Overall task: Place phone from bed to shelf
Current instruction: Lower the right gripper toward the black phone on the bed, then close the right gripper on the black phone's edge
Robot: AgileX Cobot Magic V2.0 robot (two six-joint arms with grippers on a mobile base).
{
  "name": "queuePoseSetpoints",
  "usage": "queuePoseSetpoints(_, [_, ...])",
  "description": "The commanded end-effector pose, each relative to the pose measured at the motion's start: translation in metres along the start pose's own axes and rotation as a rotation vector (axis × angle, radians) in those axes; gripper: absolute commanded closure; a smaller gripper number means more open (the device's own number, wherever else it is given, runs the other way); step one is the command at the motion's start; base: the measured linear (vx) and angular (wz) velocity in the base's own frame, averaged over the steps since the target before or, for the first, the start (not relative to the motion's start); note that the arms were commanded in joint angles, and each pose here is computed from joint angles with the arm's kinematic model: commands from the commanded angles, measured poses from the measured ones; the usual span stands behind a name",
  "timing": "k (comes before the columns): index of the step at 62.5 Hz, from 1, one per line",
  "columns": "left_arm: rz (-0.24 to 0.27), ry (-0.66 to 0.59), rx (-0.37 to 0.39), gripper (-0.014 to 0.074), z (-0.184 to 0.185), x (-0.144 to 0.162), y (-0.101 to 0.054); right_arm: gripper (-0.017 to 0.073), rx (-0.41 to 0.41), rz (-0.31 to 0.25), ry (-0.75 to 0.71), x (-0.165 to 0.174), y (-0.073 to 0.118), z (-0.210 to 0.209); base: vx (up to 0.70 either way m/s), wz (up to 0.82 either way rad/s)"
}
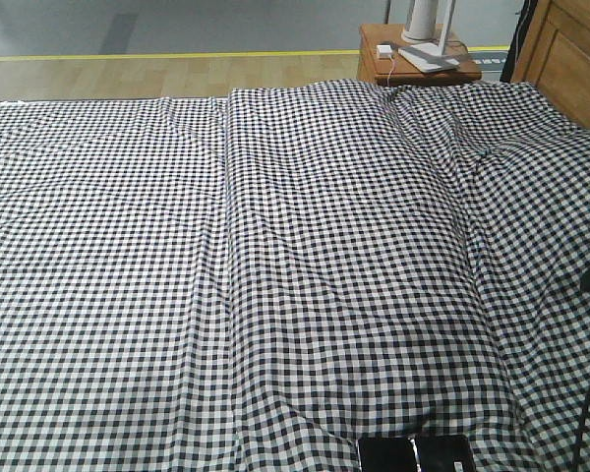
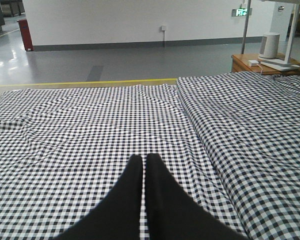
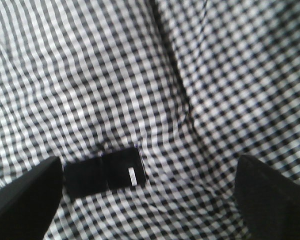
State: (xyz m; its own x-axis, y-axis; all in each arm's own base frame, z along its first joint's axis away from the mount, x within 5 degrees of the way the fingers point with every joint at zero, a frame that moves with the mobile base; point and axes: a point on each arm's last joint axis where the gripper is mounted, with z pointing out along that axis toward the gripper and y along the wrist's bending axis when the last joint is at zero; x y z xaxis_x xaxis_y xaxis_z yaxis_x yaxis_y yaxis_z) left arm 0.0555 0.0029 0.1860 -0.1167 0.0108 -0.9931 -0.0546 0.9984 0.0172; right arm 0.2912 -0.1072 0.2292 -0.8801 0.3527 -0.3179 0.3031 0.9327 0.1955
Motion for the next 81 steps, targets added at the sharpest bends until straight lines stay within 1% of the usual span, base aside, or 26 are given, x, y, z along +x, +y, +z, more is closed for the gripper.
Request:
queuePoseSetpoints(1, [-0.009,-0.074,0.0,0.0592,0.0,-0.005,0.0,-0.0092,-0.038,-0.035,-0.007,-0.01,-0.003,0.012,0.0,0.0])
queuePoseSetpoints(4, [-0.009,-0.074,0.0,0.0592,0.0,-0.005,0.0,-0.009,-0.057,-0.044,0.033,-0.01,-0.005,0.027,0.0,0.0])
queuePoseSetpoints(16, [-0.009,-0.074,0.0,0.0592,0.0,-0.005,0.0,-0.0085,-0.168,-0.034,0.17,-0.003,-0.01,0.089,0.0,0.0])
queuePoseSetpoints(22, [-0.009,-0.074,0.0,0.0592,0.0,-0.005,0.0,-0.0082,-0.225,-0.056,0.228,0.004,-0.012,0.116,0.0,0.0])
queuePoseSetpoints(26, [-0.009,-0.074,0.0,0.0592,0.0,-0.005,0.0,-0.008,-0.265,-0.063,0.256,0.009,-0.013,0.133,0.0,0.0])
queuePoseSetpoints(36, [-0.009,-0.074,0.0,0.0592,0.0,-0.005,0.0,-0.0076,-0.363,-0.052,0.303,0.022,-0.013,0.171,0.0,0.0])
queuePoseSetpoints(46, [-0.009,-0.074,0.0,0.0592,0.0,-0.005,0.0,-0.0071,-0.434,-0.036,0.34,0.037,-0.016,0.205,0.0,0.0])
queuePoseSetpoints(55, [-0.009,-0.074,0.0,0.0592,0.0,-0.005,0.0,-0.0066,-0.494,-0.015,0.413,0.048,-0.018,0.233,0.0,0.0])
queuePoseSetpoints(64, [-0.009,-0.074,0.0,0.0592,0.0,-0.005,0.0,-0.0063,-0.564,-0.002,0.483,0.053,-0.019,0.252,0.0,0.0])
queuePoseSetpoints(72, [-0.009,-0.074,0.0,0.0592,0.0,-0.005,0.0,-0.0057,-0.618,-0.011,0.521,0.055,-0.019,0.266,0.0,0.0])
queuePoseSetpoints(81, [-0.009,-0.074,0.0,0.0592,0.0,-0.005,0.0,-0.0051,-0.66,-0.022,0.551,0.058,-0.02,0.277,0.0,0.0])
